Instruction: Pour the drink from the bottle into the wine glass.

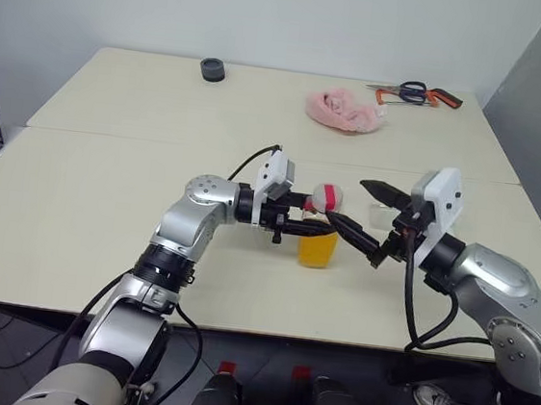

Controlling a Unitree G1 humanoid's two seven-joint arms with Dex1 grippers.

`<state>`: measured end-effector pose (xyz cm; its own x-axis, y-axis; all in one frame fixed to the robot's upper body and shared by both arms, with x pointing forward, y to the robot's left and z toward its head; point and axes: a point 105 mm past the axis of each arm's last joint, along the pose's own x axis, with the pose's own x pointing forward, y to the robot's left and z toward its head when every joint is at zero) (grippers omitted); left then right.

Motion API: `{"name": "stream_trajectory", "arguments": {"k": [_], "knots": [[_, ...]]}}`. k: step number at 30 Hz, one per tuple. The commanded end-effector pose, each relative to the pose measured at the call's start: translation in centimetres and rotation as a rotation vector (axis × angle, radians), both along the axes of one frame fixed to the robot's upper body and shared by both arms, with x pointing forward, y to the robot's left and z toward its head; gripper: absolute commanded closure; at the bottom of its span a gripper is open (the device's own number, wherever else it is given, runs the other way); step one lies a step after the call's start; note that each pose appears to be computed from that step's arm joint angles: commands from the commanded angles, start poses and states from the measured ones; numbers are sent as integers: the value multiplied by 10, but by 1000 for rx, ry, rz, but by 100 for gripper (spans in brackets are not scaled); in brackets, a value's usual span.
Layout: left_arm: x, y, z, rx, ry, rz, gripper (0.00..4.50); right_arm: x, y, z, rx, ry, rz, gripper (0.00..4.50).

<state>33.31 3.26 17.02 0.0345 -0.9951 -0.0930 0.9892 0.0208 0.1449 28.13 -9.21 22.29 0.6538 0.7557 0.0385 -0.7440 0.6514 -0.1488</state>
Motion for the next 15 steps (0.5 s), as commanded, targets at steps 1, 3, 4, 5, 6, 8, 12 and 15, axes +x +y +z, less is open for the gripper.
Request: {"name": "stream_trajectory", "arguments": {"k": [1, 3, 4, 5, 6, 8, 12, 15], "knots": [[-1, -6, 15, -15, -73, -34, 266, -2, 10, 12, 9, -37, 24, 0], [0, -6, 14, -12, -77, -30, 266, -2, 16, 8, -16, -26, 38, 0], [0, -6, 13, -8, -82, -29, 266, -2, 19, 8, -19, -26, 45, 0], [0, -6, 13, -3, -89, -30, 266, -2, 21, 8, -15, -24, 49, 0], [0, -6, 12, 0, -95, -29, 266, -1, 23, 9, -11, -24, 50, 0], [1, -6, 11, 2, -101, -25, 266, 0, 25, 9, -7, -23, 53, 0], [3, -5, 9, 0, -108, -6, 266, 4, 27, 6, -3, -18, 37, 0], [3, -6, 8, -4, -104, -4, 266, 9, 26, 2, -8, -13, 16, 0]]}}
